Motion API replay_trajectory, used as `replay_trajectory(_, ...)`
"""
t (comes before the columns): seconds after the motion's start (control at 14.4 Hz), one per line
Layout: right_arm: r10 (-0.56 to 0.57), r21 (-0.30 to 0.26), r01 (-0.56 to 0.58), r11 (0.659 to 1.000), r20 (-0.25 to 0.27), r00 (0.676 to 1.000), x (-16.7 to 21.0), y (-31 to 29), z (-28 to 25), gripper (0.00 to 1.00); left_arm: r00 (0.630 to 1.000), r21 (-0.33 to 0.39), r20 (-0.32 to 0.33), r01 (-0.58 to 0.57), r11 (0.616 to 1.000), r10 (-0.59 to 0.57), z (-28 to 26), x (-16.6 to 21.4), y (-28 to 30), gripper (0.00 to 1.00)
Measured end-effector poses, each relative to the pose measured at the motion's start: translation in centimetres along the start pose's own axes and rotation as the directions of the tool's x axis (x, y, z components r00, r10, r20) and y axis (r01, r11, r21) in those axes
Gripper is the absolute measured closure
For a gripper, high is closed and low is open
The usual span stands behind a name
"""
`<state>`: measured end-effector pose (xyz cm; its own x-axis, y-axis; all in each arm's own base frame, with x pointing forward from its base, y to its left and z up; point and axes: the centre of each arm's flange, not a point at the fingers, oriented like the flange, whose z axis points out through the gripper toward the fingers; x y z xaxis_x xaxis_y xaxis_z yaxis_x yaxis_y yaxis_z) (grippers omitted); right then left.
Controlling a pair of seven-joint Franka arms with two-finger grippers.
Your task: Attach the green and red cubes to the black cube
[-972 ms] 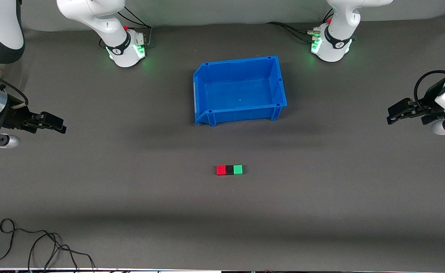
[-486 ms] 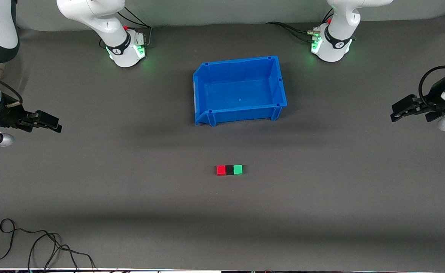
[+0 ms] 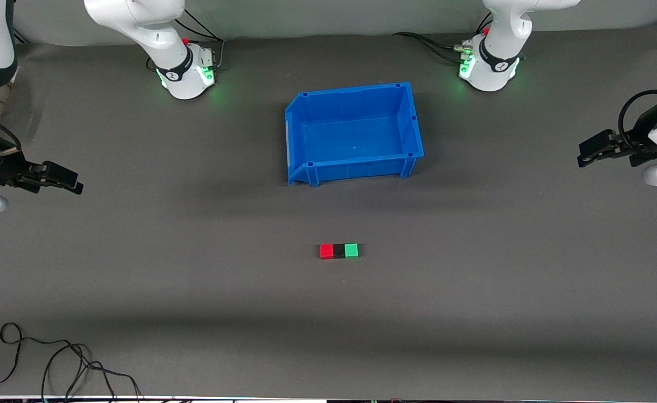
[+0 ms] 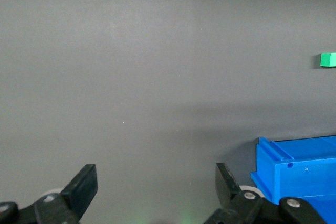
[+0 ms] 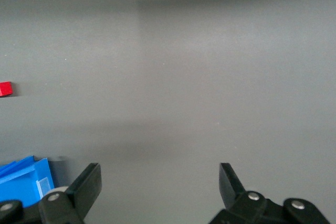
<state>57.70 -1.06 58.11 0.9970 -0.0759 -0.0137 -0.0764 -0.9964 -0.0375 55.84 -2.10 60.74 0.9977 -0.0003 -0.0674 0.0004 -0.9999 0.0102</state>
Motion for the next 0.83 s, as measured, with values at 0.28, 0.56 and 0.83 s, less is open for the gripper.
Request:
replay_trajectory(0.28, 0.012, 0.005, -0.012, 1.000, 0.010, 1.000, -1.1, 0.8, 0.1, 0.00, 1.000, 0.014, 0.008, -0.001, 1.000, 0.001, 0.2, 0.0, -0.1, 0.00)
replay_trajectory(0.56, 0.005, 0.005, -0.005, 1.000, 0.017, 1.000, -1.5, 0.5, 0.4, 0.00, 1.000, 0.048, 0.011, -0.013, 0.999, 0.013, 0.4, 0.1, 0.3, 0.00)
replay_trajectory(0.83, 0.000, 0.005, 0.000, 1.000, 0.017, 1.000, -1.5, 0.2, 0.5, 0.00, 1.000, 0.050, 0.011, -0.013, 0.999, 0.012, 0.4, 0.1, 0.2, 0.00)
